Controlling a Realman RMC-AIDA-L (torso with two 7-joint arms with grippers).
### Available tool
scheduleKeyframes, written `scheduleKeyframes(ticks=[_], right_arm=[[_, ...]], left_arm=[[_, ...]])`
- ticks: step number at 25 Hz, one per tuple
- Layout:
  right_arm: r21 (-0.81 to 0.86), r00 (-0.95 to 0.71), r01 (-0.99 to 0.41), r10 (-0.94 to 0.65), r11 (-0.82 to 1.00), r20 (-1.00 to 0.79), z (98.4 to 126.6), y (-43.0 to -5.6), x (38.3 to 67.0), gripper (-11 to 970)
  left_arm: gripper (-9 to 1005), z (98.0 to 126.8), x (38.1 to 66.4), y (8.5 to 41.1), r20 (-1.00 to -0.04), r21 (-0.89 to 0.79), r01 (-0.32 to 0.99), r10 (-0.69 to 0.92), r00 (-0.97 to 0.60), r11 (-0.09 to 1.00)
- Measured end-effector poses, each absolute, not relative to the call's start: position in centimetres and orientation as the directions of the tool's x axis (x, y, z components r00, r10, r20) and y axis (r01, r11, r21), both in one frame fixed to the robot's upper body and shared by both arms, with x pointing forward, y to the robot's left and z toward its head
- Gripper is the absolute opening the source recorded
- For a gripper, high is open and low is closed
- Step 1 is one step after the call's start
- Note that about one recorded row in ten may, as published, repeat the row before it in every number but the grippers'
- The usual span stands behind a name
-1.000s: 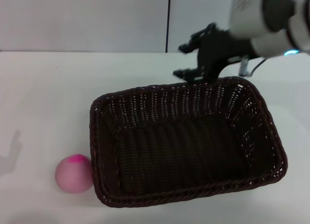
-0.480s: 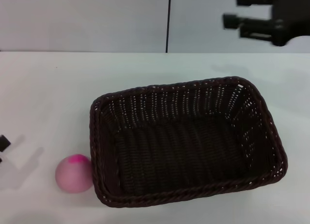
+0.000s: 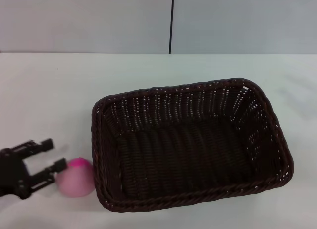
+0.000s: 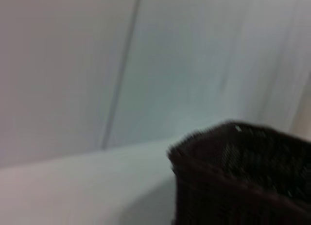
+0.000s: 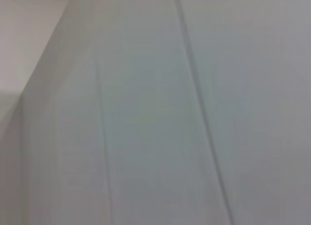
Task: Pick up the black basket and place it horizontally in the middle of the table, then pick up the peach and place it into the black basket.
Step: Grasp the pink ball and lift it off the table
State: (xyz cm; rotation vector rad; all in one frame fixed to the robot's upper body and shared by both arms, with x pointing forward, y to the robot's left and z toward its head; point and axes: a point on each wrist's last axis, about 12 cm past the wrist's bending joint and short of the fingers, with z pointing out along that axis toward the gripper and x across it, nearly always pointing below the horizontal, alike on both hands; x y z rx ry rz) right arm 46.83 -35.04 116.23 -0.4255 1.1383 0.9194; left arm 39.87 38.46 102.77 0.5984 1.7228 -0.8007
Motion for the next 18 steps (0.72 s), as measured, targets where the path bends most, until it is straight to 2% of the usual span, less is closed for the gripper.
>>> scheduleKeyframes(ticks=[2,5,14,18], right_arm=[[0.168,0.133,-0.791,0.433,0.588,-0.891,115.5,-35.8,46.2,558],[0.178,0.129,-0.781,0.434,0.598,-0.892,115.1,-36.2,45.9,558],[0.188,0.125,-0.772,0.435,0.607,-0.892,114.9,-36.4,45.9,558],[0.19,0.124,-0.773,0.439,0.605,-0.89,114.9,-36.3,46.0,558]], left_arm=[[592,101.8,41.7,36.4,-0.942,-0.213,0.786,0.09,-0.322,0.581],[591,101.5,42.2,35.7,-0.934,-0.214,0.802,0.123,-0.334,0.557],[588,100.6,42.1,35.1,-0.91,-0.226,0.809,0.178,-0.374,0.543],[587,99.6,41.9,34.8,-0.89,-0.217,0.792,0.217,-0.401,0.57]])
